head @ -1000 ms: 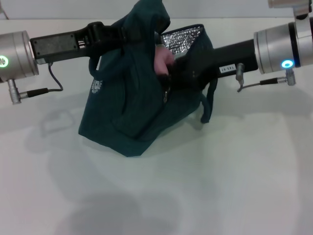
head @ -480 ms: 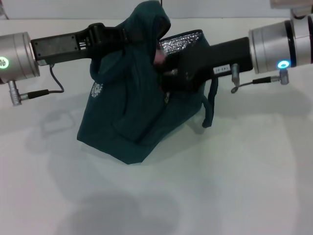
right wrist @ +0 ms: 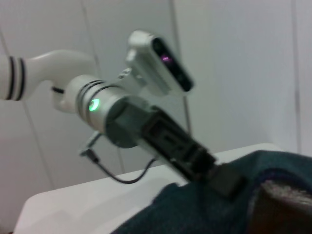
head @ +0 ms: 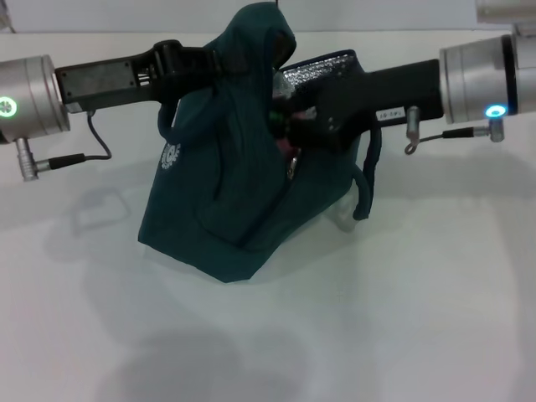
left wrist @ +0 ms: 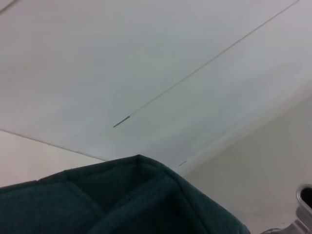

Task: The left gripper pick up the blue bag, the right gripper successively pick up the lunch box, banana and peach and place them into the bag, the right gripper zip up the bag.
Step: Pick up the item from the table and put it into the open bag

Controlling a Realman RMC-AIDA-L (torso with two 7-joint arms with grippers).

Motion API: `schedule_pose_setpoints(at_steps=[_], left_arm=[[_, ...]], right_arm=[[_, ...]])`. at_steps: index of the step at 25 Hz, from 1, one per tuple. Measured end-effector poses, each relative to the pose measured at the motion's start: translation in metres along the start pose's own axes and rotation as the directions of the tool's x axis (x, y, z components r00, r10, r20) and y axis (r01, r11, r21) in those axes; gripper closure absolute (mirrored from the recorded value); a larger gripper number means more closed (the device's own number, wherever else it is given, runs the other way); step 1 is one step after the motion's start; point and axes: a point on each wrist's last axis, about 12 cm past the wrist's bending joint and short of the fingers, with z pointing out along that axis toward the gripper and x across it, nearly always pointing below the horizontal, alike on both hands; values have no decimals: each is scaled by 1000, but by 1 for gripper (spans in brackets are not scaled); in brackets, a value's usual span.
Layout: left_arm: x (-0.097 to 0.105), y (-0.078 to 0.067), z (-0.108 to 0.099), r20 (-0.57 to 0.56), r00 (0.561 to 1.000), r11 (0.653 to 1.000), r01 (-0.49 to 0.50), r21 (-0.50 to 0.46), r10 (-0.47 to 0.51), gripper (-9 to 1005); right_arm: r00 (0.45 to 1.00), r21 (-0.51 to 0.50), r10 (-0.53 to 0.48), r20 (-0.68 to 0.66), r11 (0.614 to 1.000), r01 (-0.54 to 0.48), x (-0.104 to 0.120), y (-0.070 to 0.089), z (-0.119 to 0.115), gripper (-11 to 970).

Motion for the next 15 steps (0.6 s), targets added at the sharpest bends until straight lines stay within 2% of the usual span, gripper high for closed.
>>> schedule_pose_setpoints(at_steps=[7, 10, 15], left_arm=[[0, 0, 0, 0, 1000, 1000, 1, 0, -1, 953], [0, 0, 0, 0, 1000, 1000, 0, 1, 0, 953], [1, 0, -1, 1, 1000, 1000, -2, -2, 2, 953]], right_arm=[[1000, -65, -7, 1, 998, 8, 1, 8, -4, 670], [1000, -54, -6, 21, 999, 7, 1, 7, -10, 622], [995, -29, -2, 97, 1000, 5, 4, 8, -32, 543]])
